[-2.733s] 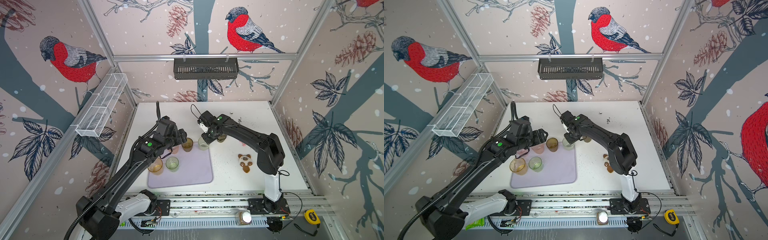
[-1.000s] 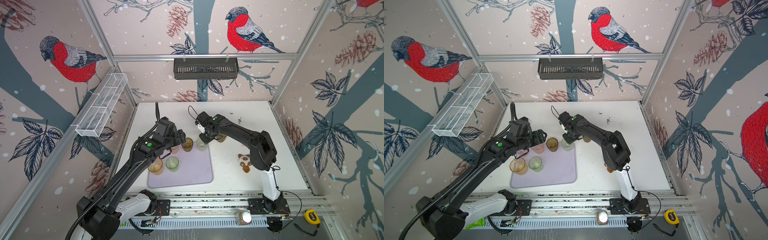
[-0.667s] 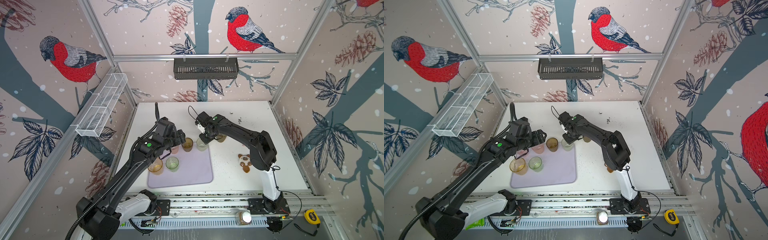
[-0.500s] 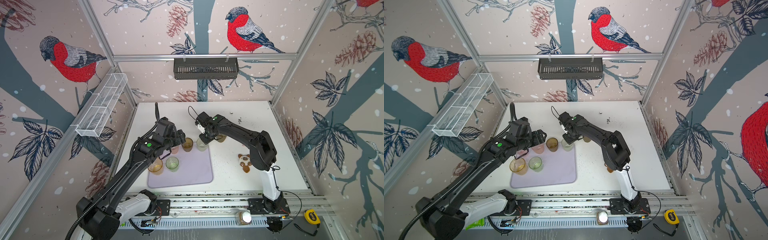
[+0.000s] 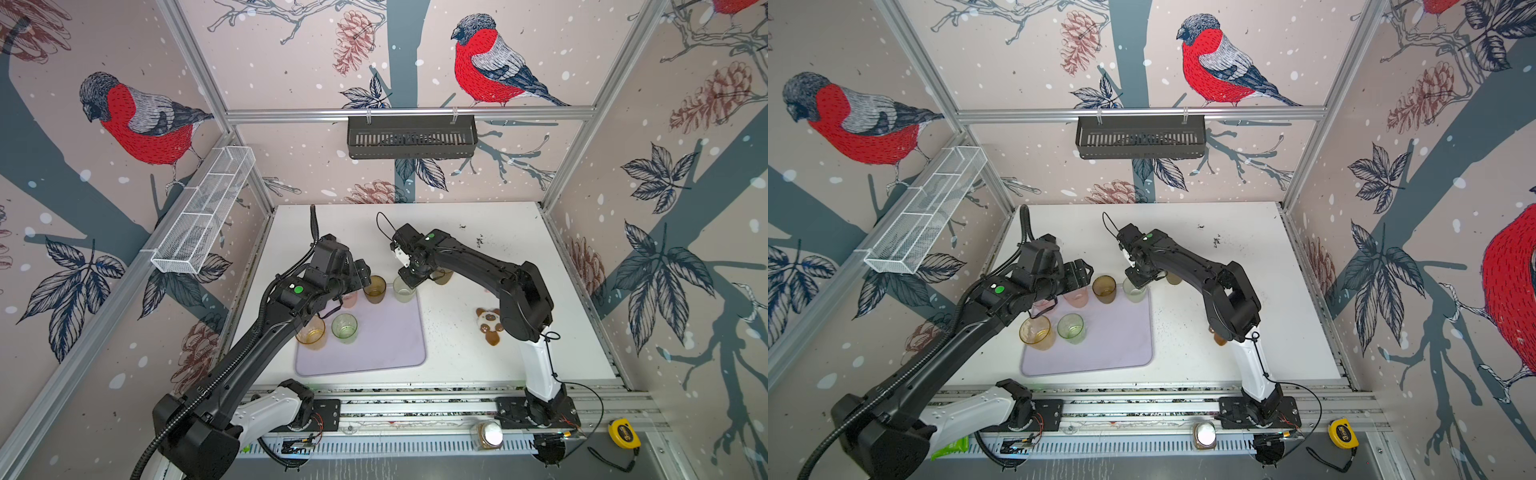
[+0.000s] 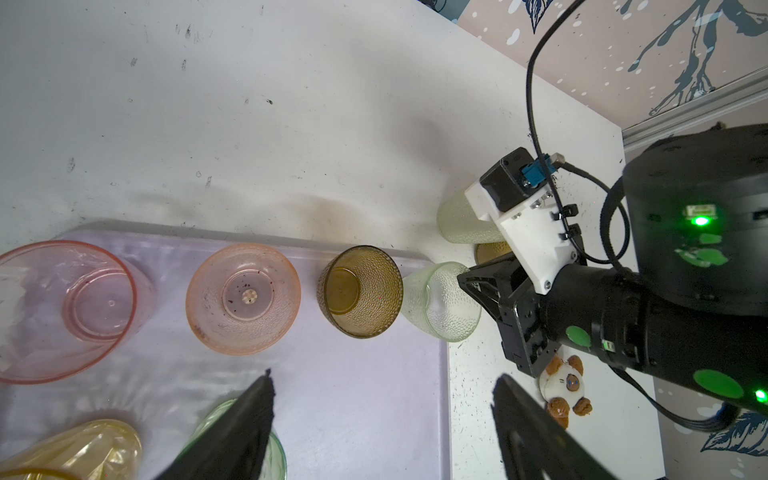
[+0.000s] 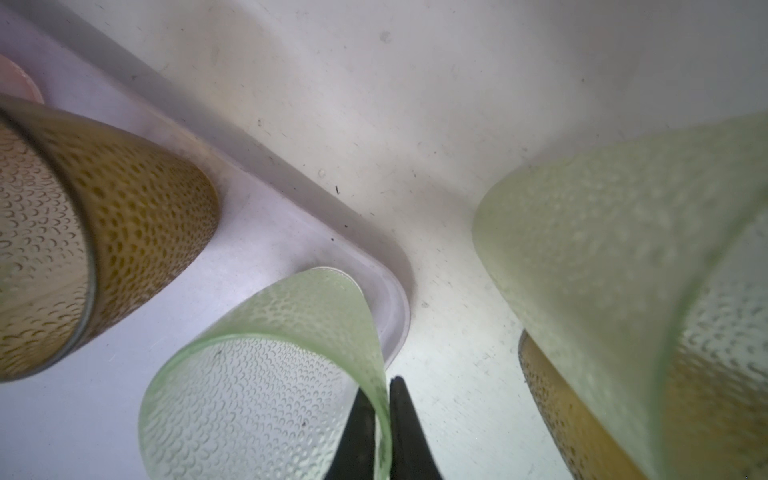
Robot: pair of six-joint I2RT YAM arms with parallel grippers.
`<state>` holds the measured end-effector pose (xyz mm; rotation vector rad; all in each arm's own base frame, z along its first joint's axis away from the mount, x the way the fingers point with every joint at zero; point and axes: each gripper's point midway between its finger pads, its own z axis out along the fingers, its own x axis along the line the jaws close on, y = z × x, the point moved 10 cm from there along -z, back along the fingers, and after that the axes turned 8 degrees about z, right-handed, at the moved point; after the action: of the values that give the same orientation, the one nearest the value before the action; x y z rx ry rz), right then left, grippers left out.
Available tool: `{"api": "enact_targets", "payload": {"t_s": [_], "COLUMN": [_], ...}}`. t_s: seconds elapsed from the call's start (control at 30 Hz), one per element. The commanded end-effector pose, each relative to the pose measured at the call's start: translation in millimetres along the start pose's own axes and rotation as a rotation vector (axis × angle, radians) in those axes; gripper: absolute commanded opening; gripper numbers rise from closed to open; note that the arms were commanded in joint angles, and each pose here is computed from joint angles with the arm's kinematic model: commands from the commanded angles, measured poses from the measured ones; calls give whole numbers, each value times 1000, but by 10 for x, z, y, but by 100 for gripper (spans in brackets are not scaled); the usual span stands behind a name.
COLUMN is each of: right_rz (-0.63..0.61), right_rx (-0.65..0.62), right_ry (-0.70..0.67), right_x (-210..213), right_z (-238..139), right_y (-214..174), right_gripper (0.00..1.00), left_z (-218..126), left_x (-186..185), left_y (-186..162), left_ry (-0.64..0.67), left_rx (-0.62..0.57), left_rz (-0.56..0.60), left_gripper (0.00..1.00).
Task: Place the glasses into the tray
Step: 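Lower the pale green glass onto the tray and open the right gripper, then raise the right gripper while the left gripper moves toward the tall pale green glass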
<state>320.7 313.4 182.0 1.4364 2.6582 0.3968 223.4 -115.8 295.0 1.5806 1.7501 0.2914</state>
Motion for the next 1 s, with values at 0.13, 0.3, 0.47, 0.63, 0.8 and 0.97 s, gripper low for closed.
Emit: {"api": "enact_targets", "payload": {"t_s": [0.13, 0.3, 0.47, 0.63, 0.8, 0.97], "right_rz": [1, 2, 4, 24, 62, 98], "right_rx": [-24, -42, -74, -119, -167, -221], "right_ry": [9, 8, 13, 31, 60, 76], "right_x": [17, 24, 29, 8, -70, -163], "right_z": [-57, -118, -234, -407, -601, -828], "right_y": [57, 94, 150, 205, 238, 249], "right_gripper": [19, 23, 28, 34, 42, 50], "left_z": [-11, -7, -14, -34, -32, -7], "left_x": [-16, -23, -44, -72, -112, -175], "left_y": [62, 81, 112, 163, 212, 273], "left_ry": [4, 3, 5, 5, -1, -25], "left_rx": [-33, -35, -33, -36, -29, -18], "left_rz": [4, 9, 27, 46, 62, 79], "left_gripper": [83, 83, 83, 83, 83, 83]}}
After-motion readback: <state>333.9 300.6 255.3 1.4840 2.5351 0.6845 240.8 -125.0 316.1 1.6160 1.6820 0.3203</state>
